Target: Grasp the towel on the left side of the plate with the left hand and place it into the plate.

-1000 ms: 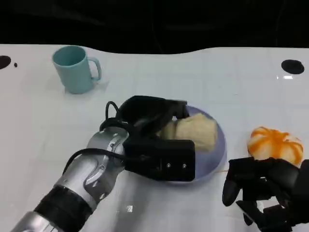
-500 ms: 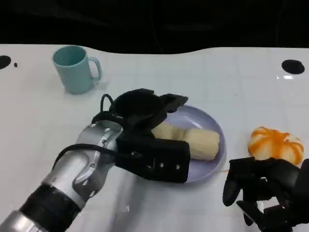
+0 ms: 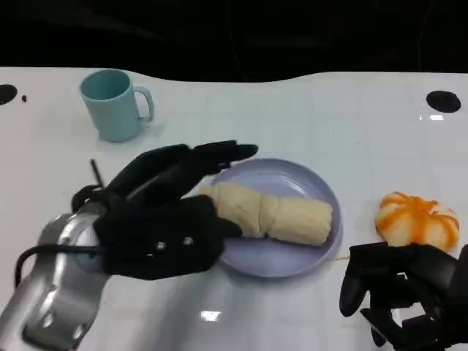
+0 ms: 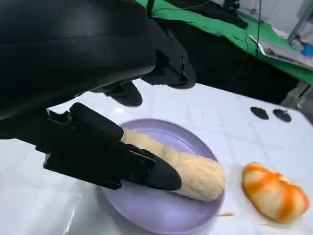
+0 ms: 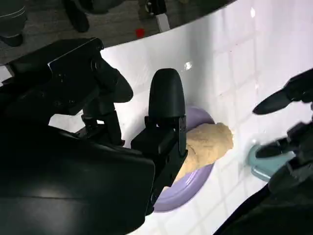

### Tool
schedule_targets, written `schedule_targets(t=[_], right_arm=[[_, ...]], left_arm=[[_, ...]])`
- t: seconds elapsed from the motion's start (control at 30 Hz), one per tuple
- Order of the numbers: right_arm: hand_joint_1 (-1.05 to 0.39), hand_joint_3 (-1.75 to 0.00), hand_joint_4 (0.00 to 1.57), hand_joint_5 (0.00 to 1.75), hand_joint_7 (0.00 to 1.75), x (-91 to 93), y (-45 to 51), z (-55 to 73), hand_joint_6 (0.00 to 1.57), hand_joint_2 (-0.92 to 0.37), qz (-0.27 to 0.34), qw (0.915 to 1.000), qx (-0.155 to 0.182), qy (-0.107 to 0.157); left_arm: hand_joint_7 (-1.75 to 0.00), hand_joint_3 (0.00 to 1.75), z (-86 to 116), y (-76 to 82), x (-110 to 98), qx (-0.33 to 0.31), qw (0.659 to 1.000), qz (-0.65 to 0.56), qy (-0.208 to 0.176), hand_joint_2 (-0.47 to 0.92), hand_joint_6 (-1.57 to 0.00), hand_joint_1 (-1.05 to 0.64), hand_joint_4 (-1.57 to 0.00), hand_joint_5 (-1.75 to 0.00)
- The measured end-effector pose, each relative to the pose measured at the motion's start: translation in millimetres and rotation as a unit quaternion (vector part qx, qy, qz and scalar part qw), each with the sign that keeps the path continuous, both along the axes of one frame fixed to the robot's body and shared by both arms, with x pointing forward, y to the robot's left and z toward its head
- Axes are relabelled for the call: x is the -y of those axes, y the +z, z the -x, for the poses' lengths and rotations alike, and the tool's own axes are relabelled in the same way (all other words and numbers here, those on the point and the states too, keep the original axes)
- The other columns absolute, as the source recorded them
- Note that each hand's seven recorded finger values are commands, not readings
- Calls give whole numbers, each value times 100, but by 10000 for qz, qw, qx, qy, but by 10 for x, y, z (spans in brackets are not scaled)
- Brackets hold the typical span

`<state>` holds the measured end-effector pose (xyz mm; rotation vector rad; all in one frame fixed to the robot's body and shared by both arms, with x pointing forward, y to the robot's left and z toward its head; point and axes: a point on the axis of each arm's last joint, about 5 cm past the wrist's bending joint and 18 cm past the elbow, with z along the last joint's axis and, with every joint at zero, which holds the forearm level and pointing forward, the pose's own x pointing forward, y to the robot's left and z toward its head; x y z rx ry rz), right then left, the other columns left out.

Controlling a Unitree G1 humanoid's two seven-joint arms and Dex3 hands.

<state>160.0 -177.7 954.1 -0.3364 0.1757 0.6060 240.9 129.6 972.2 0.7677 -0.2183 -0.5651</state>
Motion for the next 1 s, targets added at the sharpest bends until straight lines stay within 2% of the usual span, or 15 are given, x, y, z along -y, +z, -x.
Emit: schedule_targets(t=[0.1,0.27,0.3,0.4,0.43,0.47,0.53,0.6,0.67,0.77,0.83,1.0], right_arm=[[6,-108,71,170,143,-3,-3,6,68,-59,-10,10000,29,24],[5,-108,71,170,142,-9,-4,2,69,-59,-5,10000,44,42],[5,-108,70,169,142,-8,-6,1,69,-59,-3,10000,40,40],[5,-108,70,168,142,-8,-8,-2,68,-59,-3,10000,36,41],[5,-108,70,168,142,-8,-8,-3,68,-59,-3,10000,36,42],[6,-108,71,169,142,-8,-8,-4,69,-58,-3,10000,35,42],[6,-108,71,169,142,-10,-9,-8,69,-58,-5,10000,39,46],[6,-108,70,169,142,-9,-11,-11,69,-58,-3,10000,38,44],[6,-108,70,169,142,-8,-10,-15,69,-58,-3,10000,44,43],[6,-109,71,169,142,-5,-10,-23,69,-58,2,10000,45,34],[6,-109,71,169,142,-3,-9,-27,69,-58,0,10000,61,33],[5,-109,70,168,141,21,-35,-39,69,-58,9,10000,28,-16]], left_arm=[[-25,20,124,-48,-104,-332,9941,1016,158,92,-82,-27,-74,-81],[-33,27,343,-140,-250,-820,9681,2337,387,92,-94,-24,-76,-98],[-40,32,378,-149,-277,-904,9640,2464,432,90,-94,-23,-75,-105],[-76,73,474,-154,-352,-1243,9489,2846,565,68,-85,-23,-76,-120],[-79,76,502,-145,-367,-1342,9441,2956,580,66,-85,-23,-77,-122],[-92,89,529,-136,-381,-1424,9399,3045,597,60,-84,-22,-79,-131],[-111,101,602,-120,-401,-1551,9307,3233,717,58,-81,-18,-79,-143],[-124,105,705,-125,-389,-1642,9191,3469,888,60,-76,-16,-78,-151],[-130,108,800,-154,-376,-1808,9080,3644,997,61,-75,-15,-78,-155],[-140,114,905,-179,-359,-2331,8782,4025,1118,57,-76,-15,-80,-165],[-152,119,928,-198,-360,-2700,8579,4201,1207,56,-72,-12,-79,-173],[-171,123,895,-259,-400,-3193,8294,4387,1327,57,-62,-13,-79,-175]])
